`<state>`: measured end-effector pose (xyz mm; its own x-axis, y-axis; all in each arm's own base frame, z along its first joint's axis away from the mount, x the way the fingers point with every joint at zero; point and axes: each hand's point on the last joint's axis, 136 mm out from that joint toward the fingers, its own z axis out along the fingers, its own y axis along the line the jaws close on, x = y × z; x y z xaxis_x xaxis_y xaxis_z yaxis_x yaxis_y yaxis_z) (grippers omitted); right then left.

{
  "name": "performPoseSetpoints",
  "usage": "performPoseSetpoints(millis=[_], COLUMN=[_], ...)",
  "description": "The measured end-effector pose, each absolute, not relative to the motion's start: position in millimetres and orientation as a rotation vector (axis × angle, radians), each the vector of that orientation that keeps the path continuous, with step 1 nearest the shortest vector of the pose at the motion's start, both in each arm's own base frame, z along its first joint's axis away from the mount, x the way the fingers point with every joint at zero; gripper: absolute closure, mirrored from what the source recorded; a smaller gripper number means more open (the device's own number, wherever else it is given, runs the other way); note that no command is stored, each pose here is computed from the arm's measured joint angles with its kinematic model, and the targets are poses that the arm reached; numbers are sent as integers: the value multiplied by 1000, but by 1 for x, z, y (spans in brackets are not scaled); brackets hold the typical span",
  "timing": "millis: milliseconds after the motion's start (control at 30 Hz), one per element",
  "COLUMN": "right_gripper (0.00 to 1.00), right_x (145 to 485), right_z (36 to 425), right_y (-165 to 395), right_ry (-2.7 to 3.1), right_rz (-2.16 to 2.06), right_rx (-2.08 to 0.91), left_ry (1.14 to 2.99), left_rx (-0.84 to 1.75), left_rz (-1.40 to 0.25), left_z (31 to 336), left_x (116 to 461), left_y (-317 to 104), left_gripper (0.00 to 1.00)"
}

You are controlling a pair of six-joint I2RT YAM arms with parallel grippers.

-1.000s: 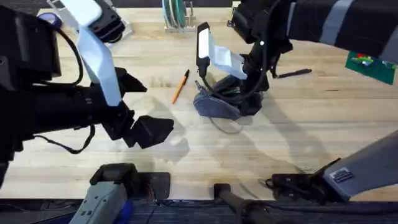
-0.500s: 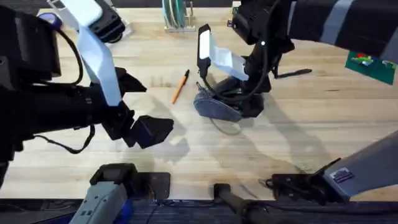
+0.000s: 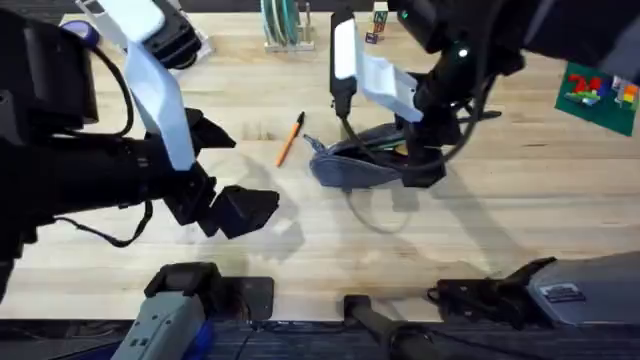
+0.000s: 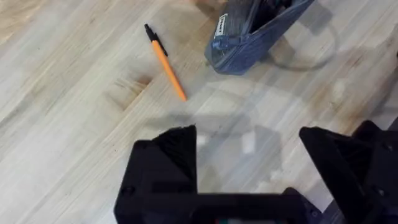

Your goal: Unzip the bag, pick up the pens from the table one at a time and place them inside, then zip the bag closed.

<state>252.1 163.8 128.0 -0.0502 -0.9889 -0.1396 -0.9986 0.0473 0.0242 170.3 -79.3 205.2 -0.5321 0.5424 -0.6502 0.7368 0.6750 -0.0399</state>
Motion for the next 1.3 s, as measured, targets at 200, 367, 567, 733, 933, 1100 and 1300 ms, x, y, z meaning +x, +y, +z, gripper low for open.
performPoseSetpoints(millis=[200,367,567,733,933,1100,1300], right_gripper=[4,4,4,4,4,4,4], right_x=[244,236,223,215,213,213,219], right_z=[149,162,172,177,186,198,216], right_y=[160,155,149,144,143,134,109], right_ry=[2179,2172,2179,2193,2193,2220,2298], right_rz=[154,148,151,154,143,125,91], right_rx=[-2072,-2046,-2046,-2040,-1990,-1883,-1660], left_ry=[2275,2275,2275,2275,2283,2290,2290], left_rx=[981,981,981,981,979,978,978], left_rz=[-414,-414,-414,-414,-397,-385,-382], left_z=[205,205,205,205,204,203,203], left_x=[170,170,170,170,171,171,171], left_y=[-79,-79,-79,-79,-77,-75,-75], left_gripper=[5,6,6,6,6,6,6])
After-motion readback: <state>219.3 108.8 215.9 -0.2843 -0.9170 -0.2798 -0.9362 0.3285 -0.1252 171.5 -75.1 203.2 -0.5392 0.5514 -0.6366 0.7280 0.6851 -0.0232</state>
